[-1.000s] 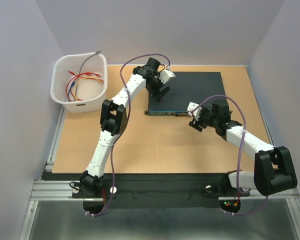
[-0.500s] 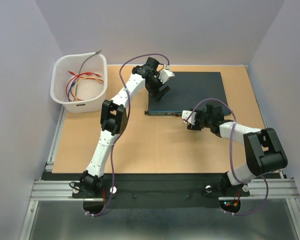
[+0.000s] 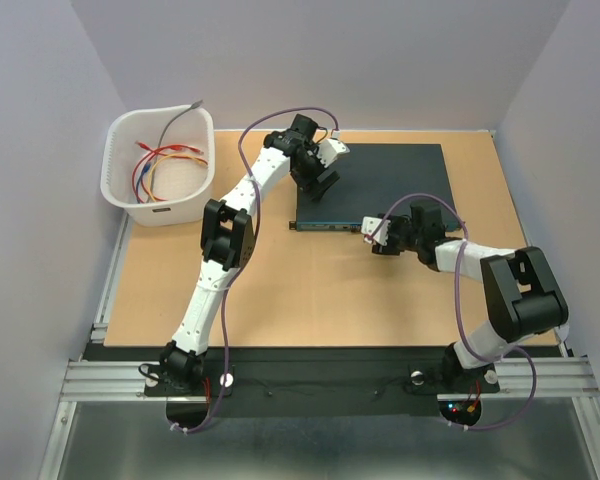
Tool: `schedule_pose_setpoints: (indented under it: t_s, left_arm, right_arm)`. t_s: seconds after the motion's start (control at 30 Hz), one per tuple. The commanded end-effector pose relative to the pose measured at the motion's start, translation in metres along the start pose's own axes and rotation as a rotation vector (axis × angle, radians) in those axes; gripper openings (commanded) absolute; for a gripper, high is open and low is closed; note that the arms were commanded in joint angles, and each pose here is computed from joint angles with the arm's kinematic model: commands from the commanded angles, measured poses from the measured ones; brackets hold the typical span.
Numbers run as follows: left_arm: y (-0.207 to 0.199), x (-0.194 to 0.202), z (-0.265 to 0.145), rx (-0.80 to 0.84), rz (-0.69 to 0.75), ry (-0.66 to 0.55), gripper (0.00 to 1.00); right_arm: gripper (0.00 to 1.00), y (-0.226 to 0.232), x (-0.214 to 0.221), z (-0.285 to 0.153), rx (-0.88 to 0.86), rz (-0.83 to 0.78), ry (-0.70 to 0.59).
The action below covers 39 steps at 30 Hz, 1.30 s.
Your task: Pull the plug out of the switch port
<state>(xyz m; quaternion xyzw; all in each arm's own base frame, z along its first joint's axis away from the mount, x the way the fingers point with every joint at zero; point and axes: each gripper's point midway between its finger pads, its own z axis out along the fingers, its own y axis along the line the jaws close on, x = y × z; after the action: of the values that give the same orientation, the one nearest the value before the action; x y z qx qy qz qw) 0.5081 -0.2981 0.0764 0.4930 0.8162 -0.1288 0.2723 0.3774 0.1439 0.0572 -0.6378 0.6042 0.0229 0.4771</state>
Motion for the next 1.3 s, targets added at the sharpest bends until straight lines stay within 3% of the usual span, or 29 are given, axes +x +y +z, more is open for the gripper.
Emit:
schedule_pose_setpoints:
  t_s: [0.0,0.8,1.27]
  left_arm:
    - [0.006,0.009,0.009,-0.006,0.001,0.022,0.98]
    - [0.007,0.007,0.005,-0.009,0.004,0.017,0.98]
    - [0.008,0.007,0.007,-0.012,0.005,0.017,0.98]
  right_arm:
    - [0.58,-0.024,-0.011,0.005,0.059,-0.034,-0.027]
    - [0.54,-0.003,-0.017,-0.005,0.027,0.015,-0.058]
    - [0.54,-0.006,-0.005,0.000,0.033,0.029,-0.007]
